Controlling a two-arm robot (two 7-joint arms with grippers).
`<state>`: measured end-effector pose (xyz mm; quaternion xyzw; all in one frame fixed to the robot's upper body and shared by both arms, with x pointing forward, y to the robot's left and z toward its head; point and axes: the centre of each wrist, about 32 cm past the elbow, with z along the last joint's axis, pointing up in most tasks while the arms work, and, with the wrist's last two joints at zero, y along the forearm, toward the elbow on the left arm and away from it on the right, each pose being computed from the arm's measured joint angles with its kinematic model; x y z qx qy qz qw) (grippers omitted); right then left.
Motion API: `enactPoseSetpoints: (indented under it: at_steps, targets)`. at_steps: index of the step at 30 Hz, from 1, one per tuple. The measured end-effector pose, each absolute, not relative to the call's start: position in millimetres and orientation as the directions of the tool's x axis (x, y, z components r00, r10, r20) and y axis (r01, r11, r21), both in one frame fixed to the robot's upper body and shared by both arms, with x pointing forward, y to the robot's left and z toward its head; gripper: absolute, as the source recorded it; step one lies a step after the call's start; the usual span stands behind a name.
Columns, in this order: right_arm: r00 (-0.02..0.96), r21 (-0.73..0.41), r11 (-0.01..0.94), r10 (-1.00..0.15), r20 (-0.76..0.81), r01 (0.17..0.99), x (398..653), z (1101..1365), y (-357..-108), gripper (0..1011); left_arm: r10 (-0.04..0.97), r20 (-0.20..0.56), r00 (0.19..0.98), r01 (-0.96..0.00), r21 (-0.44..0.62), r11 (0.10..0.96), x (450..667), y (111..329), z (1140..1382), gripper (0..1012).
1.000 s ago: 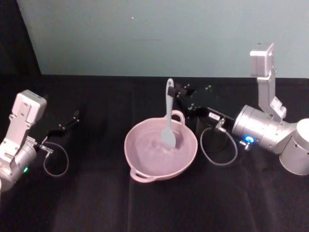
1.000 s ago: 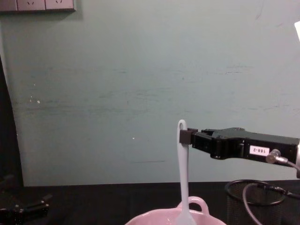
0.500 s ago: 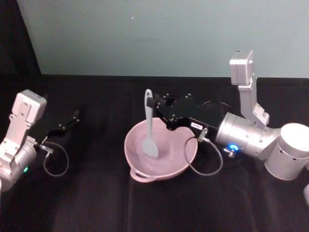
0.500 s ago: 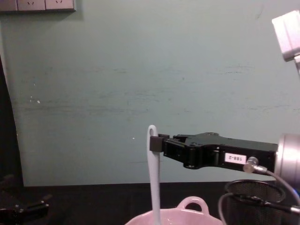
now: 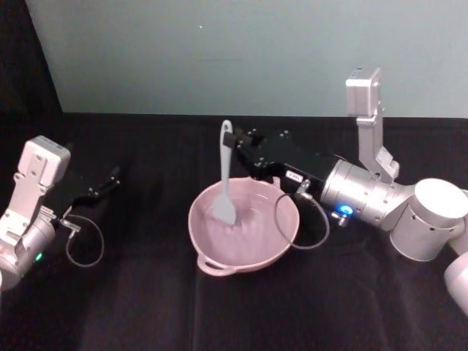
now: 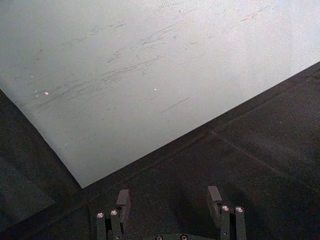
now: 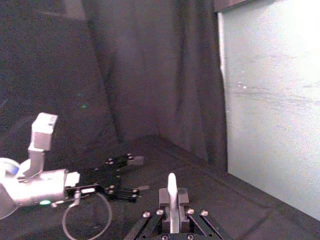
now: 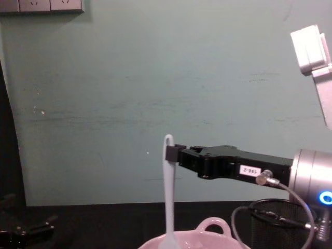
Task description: Use the one hand to pick up the spoon and stir the clear water in the bowl.
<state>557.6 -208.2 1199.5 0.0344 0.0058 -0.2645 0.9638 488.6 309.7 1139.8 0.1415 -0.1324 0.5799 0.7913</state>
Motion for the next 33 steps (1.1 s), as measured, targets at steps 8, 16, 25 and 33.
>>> enactPoseSetpoints:
  at_steps: [8,16,25,33]
  targets:
    - [0.816,0.064,0.813,-0.578,-0.023,0.578,561.9,1200.7,-232.0,101,0.880,0.374,0.292,-0.955,0.070,0.287,488.6,309.7,1139.7,1011]
    - [0.790,0.054,0.788,-0.613,-0.011,0.613,556.7,1203.6,-251.2,100,0.880,0.374,0.292,-0.955,0.070,0.287,488.6,309.7,1139.8,1011]
    - [0.812,0.030,0.812,-0.583,-0.001,0.583,545.1,1208.8,-251.4,101,0.880,0.374,0.292,-0.955,0.070,0.287,488.6,309.7,1139.8,1011]
    - [0.851,0.047,0.850,-0.524,-0.030,0.525,536.0,1207.1,-233.5,101,0.880,0.374,0.292,-0.955,0.070,0.287,488.6,309.7,1139.8,1011]
